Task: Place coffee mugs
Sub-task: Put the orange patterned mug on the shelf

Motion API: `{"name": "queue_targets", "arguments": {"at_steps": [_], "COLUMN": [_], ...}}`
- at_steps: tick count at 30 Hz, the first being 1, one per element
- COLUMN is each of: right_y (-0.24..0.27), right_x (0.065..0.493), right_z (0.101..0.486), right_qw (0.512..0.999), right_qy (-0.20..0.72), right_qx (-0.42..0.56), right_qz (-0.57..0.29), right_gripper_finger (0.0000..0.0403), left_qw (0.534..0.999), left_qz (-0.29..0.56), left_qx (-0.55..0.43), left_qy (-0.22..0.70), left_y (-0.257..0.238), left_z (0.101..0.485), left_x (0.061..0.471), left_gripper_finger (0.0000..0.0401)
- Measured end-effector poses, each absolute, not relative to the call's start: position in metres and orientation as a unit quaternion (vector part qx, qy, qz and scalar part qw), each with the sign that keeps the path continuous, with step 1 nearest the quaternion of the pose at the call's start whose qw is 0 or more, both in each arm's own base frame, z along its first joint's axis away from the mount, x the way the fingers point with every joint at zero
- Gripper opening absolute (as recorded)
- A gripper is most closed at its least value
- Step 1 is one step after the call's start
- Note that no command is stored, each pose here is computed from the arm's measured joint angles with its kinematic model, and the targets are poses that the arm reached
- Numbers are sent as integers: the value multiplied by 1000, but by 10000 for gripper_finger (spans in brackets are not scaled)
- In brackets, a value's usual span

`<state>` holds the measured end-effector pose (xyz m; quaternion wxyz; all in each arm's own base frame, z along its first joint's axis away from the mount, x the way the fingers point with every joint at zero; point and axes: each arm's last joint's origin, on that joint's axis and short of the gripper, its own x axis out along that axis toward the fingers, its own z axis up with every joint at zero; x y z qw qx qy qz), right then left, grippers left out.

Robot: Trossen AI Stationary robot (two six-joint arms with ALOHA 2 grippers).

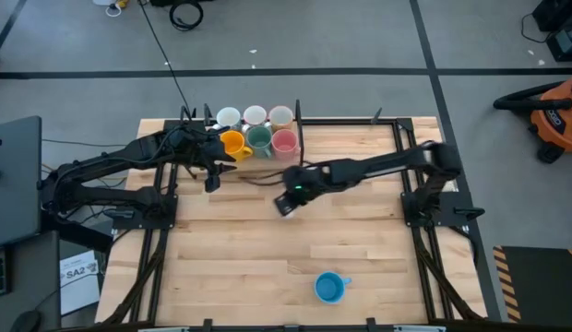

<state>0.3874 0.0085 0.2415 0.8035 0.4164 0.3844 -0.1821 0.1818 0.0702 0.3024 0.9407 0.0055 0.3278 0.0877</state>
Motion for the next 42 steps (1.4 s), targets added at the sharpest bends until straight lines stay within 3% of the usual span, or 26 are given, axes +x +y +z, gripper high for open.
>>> {"name": "queue_targets", "arguments": {"at_steps": [5,14,42], "right_y": [10,10,9], "right_x": [434,476,487], "right_z": [242,224,224], "right_qw": [827,817,828], "right_qy": [411,464,444], "right_qx": [353,304,310], "right_qz": [-151,-155,-144], "right_gripper_finger": [28,28,56], "left_qw": [941,937,937], "left_qz": [88,87,87], "left_qx": [5,3,4], "left_qy": [328,339,339], "left_y": [70,70,70], "left_z": [302,301,301], "left_x": [182,180,181], "left_gripper_finger": [116,116,116]}}
